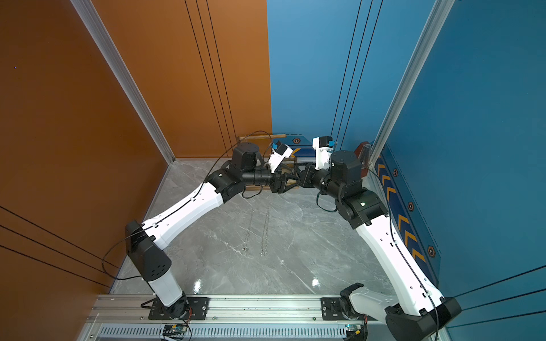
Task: Take the necklace off the jewelry display stand
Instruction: Place the necklace at the center of the board.
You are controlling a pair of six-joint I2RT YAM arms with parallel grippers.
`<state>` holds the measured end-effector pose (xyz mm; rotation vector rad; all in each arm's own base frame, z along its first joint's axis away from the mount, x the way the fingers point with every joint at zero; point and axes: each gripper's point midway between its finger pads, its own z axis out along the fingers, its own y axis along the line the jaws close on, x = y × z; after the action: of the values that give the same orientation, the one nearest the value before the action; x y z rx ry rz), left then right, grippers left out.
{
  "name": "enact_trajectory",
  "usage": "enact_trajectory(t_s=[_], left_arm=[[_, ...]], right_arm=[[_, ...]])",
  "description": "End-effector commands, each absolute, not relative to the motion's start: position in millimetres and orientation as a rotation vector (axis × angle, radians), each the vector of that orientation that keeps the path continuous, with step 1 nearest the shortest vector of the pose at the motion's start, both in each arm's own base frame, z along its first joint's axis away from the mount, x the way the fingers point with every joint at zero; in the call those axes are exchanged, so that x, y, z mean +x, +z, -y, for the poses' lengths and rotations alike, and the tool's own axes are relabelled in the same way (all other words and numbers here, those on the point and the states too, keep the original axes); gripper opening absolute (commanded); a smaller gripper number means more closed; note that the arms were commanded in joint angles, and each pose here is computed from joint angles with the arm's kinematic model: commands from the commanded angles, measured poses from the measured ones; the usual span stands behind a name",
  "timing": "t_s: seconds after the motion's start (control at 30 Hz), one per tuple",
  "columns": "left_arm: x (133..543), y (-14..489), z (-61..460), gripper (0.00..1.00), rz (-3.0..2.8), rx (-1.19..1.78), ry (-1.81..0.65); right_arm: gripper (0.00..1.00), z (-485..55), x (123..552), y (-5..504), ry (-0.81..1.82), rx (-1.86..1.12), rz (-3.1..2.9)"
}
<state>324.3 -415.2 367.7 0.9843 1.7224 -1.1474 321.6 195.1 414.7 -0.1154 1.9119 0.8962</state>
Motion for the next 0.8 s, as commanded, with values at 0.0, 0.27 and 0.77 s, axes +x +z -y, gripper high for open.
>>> enact_trajectory(t_s=[0.0,0.27,0.77], left_arm=[[320,370,420,0.59,-1.703,1.011,-1.165],[314,353,427,0.52,-1.735,1.033,-1.176],[304,311,431,0.3,-1.827,1.057,-1.162]], right_arm=[[0.0,-196,312,426,0.912,-0.149,-1.865],[0.0,-196,310,427,0.914,-0.152,-1.863],[0.0,-193,305,434,0.912,-0.149,-1.843]])
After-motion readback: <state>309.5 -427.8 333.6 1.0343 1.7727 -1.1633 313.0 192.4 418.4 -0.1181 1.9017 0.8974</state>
